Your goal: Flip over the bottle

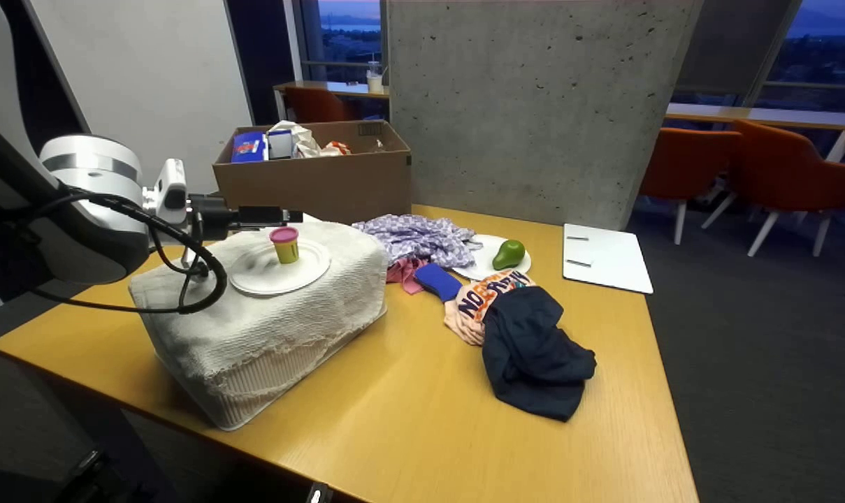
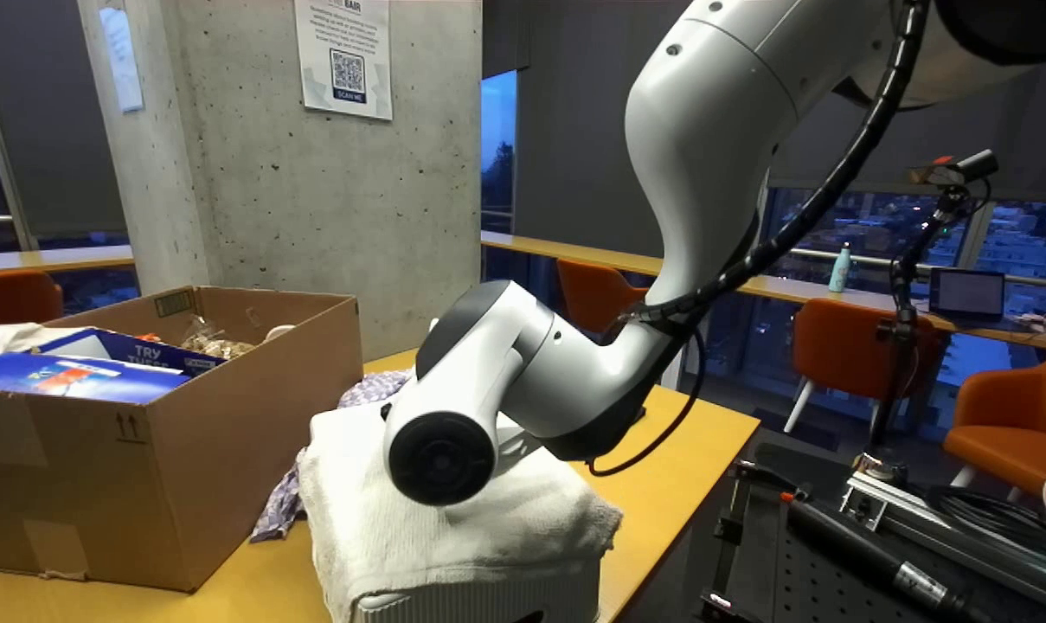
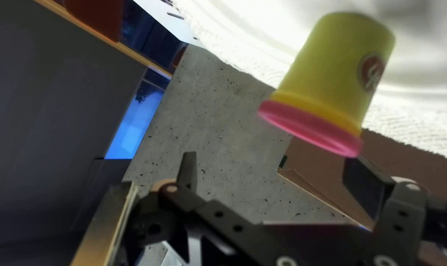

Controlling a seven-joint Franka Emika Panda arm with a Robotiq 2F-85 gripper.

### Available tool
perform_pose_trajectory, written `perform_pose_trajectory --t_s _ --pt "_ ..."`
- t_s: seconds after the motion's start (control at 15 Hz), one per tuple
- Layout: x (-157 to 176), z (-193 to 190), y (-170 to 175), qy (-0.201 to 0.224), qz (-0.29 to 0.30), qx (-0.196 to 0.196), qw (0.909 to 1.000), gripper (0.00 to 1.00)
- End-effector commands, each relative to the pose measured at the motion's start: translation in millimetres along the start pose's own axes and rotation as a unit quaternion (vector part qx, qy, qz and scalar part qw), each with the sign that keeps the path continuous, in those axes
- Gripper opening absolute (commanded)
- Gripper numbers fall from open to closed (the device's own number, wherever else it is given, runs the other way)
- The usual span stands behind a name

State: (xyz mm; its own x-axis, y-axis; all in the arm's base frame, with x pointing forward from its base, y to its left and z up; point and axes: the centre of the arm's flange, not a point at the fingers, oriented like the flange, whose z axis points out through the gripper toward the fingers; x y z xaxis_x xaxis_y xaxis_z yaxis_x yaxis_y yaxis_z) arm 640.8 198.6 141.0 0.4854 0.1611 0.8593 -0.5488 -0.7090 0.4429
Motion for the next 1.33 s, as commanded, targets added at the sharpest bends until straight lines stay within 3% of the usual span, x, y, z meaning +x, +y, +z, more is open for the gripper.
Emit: perform_pose_trajectory --t_s 0.0,0.33,0.67,0.93,1.27 --pt "72.2 12.8 27.1 -0.043 0.02 0.011 0.9988 1.0" --pt "178.7 23.7 82.2 -0.147 0.056 0.098 0.9827 1.0" --pt "250.7 47.0 157.5 -0.252 0.064 0.165 0.9514 1.0" --pt "266.6 55.5 192.3 -0.326 0.051 0.229 0.9158 1.0" --pt "252.9 58.4 194.7 -0.401 0.02 0.328 0.8553 1.0"
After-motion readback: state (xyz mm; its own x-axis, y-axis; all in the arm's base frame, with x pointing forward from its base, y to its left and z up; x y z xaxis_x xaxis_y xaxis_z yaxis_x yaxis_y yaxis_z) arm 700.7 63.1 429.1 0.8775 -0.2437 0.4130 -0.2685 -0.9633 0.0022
